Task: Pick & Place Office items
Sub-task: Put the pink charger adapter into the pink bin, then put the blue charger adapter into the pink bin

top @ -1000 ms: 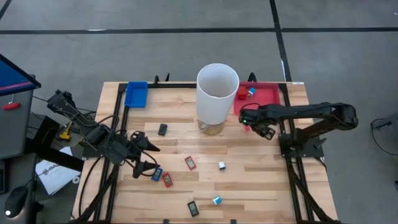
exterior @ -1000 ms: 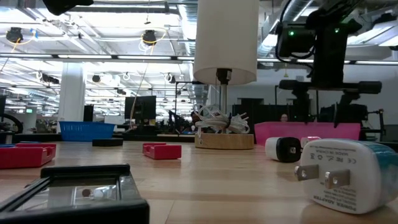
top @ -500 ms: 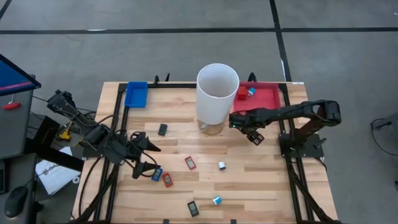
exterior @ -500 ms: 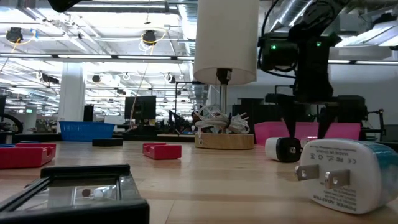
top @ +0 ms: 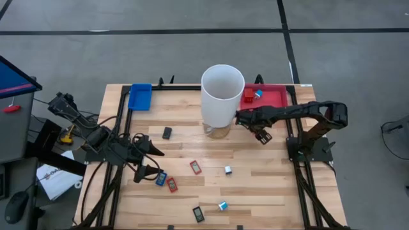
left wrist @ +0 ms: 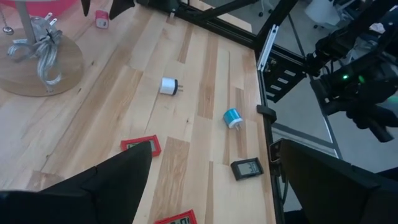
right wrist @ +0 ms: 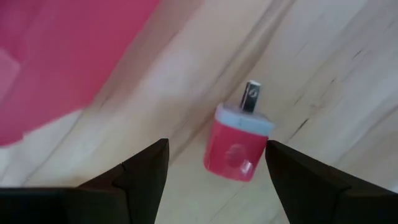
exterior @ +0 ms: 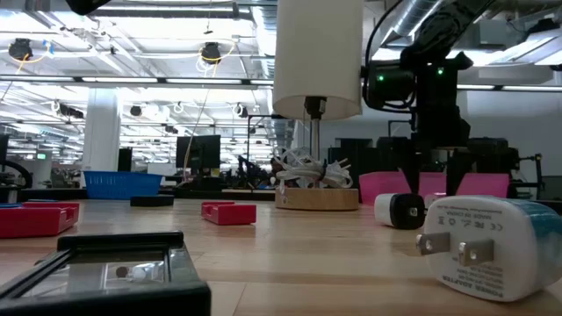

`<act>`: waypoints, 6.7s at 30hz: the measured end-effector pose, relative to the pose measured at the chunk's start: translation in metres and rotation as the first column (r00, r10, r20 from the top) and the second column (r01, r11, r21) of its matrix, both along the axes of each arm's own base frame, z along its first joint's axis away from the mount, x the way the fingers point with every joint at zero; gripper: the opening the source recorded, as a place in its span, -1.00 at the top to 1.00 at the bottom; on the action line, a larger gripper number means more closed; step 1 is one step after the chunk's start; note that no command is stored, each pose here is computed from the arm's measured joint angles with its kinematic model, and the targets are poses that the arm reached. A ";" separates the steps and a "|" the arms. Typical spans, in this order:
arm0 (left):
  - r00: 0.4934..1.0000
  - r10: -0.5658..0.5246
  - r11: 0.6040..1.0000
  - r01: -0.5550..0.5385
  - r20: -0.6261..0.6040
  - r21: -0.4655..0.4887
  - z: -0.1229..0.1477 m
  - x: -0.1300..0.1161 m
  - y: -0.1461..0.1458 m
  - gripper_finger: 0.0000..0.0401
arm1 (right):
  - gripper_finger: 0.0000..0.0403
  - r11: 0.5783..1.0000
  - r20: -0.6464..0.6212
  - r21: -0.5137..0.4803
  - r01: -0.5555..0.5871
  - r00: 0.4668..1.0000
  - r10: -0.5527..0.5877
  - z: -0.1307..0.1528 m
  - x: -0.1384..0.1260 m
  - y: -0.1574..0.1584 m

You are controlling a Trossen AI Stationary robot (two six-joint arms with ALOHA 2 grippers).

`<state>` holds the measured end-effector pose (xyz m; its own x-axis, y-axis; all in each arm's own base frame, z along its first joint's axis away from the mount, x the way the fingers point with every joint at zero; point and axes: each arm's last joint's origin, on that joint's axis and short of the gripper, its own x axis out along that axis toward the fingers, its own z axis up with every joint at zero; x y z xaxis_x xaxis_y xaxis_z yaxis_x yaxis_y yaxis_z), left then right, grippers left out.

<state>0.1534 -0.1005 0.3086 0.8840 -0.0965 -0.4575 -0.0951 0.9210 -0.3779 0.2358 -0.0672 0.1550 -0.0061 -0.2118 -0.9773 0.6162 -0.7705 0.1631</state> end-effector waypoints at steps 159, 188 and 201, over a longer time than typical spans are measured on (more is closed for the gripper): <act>0.997 -0.065 0.979 0.071 0.036 -0.190 0.008 0.005 -0.003 -0.75 | -0.19 -0.964 -0.352 -0.219 -0.149 -0.910 0.220 0.017 0.078 0.300; 0.996 -0.089 0.977 0.092 0.021 -0.193 0.007 0.005 -0.003 -0.75 | 0.47 -0.923 -0.326 -0.216 -0.318 -0.868 0.375 -0.019 0.109 0.276; 0.994 -0.105 0.976 0.104 0.002 -0.190 0.005 0.004 -0.003 -0.75 | 0.47 -0.560 -0.184 -0.256 -0.788 -0.529 0.829 0.041 0.087 0.246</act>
